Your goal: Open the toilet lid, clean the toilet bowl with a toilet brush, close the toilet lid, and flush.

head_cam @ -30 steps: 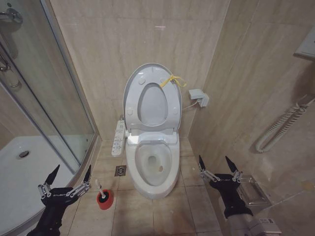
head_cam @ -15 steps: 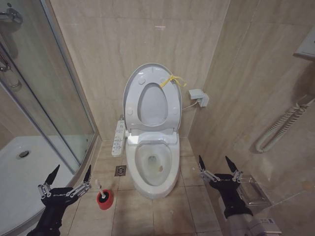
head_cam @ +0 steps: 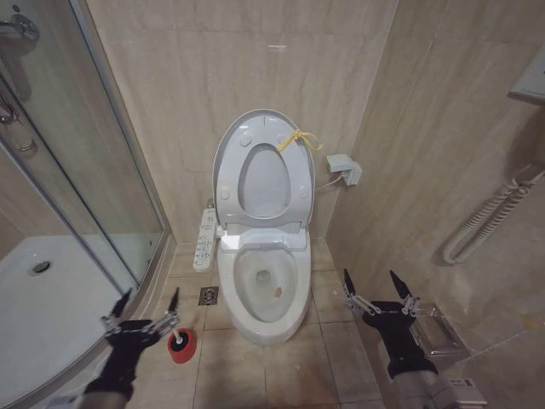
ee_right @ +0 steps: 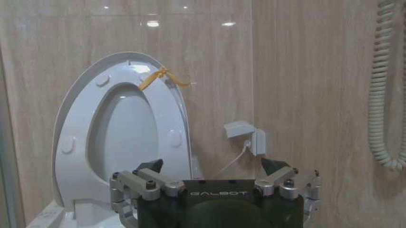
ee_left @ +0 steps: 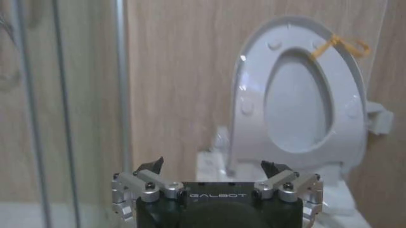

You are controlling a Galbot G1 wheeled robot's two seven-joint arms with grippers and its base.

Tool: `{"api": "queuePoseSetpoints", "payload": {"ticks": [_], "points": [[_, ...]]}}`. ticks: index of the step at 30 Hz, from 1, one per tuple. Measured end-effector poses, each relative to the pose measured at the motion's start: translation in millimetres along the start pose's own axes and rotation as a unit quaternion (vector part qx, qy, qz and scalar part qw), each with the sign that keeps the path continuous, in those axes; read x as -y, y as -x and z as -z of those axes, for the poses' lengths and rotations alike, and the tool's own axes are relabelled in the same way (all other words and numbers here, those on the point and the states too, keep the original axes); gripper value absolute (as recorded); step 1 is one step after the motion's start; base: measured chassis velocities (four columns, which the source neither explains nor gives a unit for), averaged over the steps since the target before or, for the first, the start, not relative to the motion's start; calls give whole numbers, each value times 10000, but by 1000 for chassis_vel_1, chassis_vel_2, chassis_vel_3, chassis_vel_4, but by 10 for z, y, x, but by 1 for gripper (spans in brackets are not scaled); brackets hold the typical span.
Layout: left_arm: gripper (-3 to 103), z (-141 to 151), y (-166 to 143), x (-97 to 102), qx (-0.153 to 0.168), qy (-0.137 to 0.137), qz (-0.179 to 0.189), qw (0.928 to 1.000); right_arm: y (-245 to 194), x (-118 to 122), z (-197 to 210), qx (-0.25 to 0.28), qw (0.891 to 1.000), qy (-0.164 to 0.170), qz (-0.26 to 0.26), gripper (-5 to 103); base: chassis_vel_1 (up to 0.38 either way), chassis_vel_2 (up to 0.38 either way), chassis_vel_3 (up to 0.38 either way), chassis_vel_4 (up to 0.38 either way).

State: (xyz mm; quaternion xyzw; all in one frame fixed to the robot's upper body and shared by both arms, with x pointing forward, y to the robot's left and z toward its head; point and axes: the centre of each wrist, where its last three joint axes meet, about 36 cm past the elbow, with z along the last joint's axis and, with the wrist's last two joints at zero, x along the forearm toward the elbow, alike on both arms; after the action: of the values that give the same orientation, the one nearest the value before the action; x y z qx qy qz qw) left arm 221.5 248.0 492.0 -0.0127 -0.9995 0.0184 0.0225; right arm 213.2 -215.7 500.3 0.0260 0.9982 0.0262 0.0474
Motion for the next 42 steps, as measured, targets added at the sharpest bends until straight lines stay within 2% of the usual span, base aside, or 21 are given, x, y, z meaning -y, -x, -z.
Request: {"api": "queuePoseSetpoints", "payload": {"ticks": [4,5,6,7,10,13,14,19,23,24,26,28,29,34,36,37,42], "points": [[100,-27,145,144,-197,-111,-170,9996,0,0,0,0,10000,-1,0,100,0,0,0,0],[100,-40,196,209,-92,-109,-273,9995,0,0,0,-1,10000,0,1,100,0,0,0,0],[100,-40,196,209,-92,-109,-273,9995,0,0,0,-1,10000,0,1,100,0,0,0,0],[103,-47,227,242,41,-66,-337,9994,0,0,-1,-1,10000,0,0,100,0,0,0,0],[103,-71,226,256,272,57,-382,9989,0,0,-1,-1,10000,0,0,100,0,0,0,0],[103,-91,225,250,366,156,-420,9983,0,0,-1,0,10000,0,0,100,0,0,0,0],[96,-102,227,252,440,159,-439,9979,0,0,-1,0,10000,0,0,100,0,0,0,0],[96,-197,252,244,524,225,-407,9975,0,0,0,0,10000,-1,0,100,0,0,0,0],[96,-375,279,205,424,356,-319,9980,0,0,0,0,10000,0,0,100,0,0,0,0],[96,-514,293,180,347,349,-225,9985,0,0,0,0,10000,-1,0,100,0,0,0,0],[96,-594,301,168,343,305,-173,9988,0,0,0,0,10000,-1,1,100,0,0,0,0],[96,-889,328,141,390,118,11,9992,0,0,0,0,10000,0,0,100,0,0,0,0],[89,-946,326,137,351,98,42,9993,0,0,0,0,10000,0,0,100,0,0,0,0],[89,-1353,281,56,14,-83,165,9998,0,0,0,1,10000,0,1,100,0,0,0,0],[89,-1403,280,34,-44,-83,178,9998,0,0,0,1,10000,-1,1,100,0,0,0,0],[98,-1473,291,7,-52,-101,191,9998,0,0,0,1,10000,0,0,100,0,0,0,0],[98,-1775,384,-162,-121,-152,253,9995,0,0,0,1,10000,0,1,100,0,0,0,0]]}}
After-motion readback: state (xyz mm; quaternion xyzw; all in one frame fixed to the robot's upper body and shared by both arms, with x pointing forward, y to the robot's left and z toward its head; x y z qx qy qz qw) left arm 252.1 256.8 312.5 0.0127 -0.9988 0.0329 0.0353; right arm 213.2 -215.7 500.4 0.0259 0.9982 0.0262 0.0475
